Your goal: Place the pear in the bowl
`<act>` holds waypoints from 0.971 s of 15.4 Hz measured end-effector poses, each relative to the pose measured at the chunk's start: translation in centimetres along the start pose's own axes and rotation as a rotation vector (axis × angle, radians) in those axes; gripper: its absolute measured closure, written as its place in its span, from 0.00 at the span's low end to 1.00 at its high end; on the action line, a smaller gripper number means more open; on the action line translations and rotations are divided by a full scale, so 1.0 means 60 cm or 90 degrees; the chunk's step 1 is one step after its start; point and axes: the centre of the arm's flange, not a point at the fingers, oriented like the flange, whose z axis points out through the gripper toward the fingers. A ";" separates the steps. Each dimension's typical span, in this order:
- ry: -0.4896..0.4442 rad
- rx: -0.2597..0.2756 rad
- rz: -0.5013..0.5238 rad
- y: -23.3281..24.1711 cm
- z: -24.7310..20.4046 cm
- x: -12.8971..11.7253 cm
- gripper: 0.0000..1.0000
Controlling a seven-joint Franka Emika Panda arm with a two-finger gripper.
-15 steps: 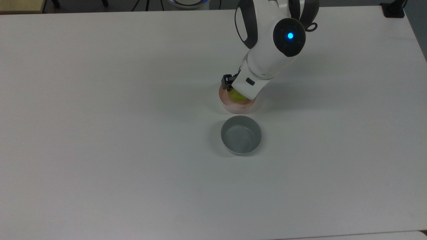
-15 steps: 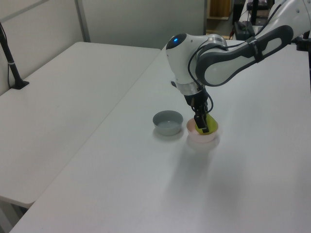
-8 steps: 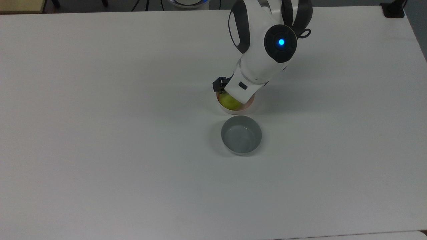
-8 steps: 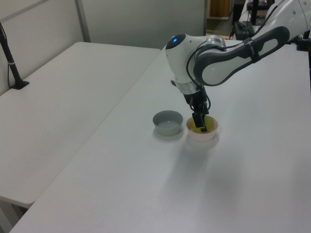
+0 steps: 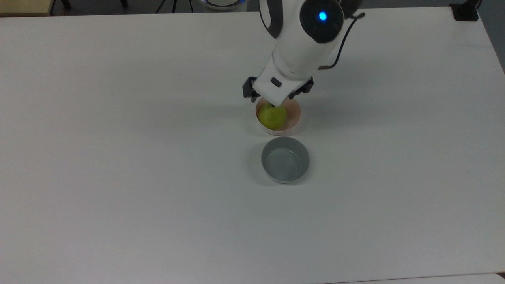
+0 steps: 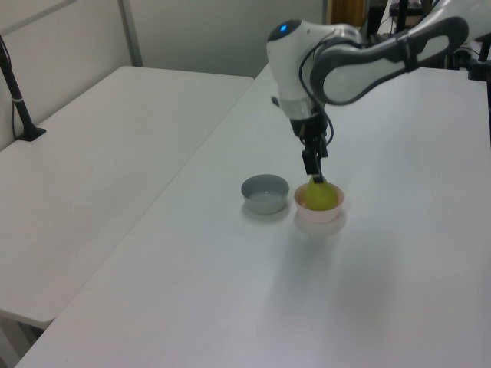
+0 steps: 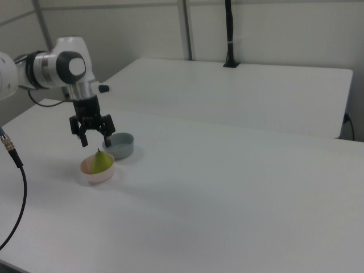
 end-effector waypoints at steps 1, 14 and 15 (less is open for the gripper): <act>0.002 0.005 0.012 0.029 -0.034 -0.017 0.00; 0.031 0.056 0.139 0.415 -0.175 -0.176 0.00; 0.034 0.056 0.145 0.423 -0.178 -0.180 0.00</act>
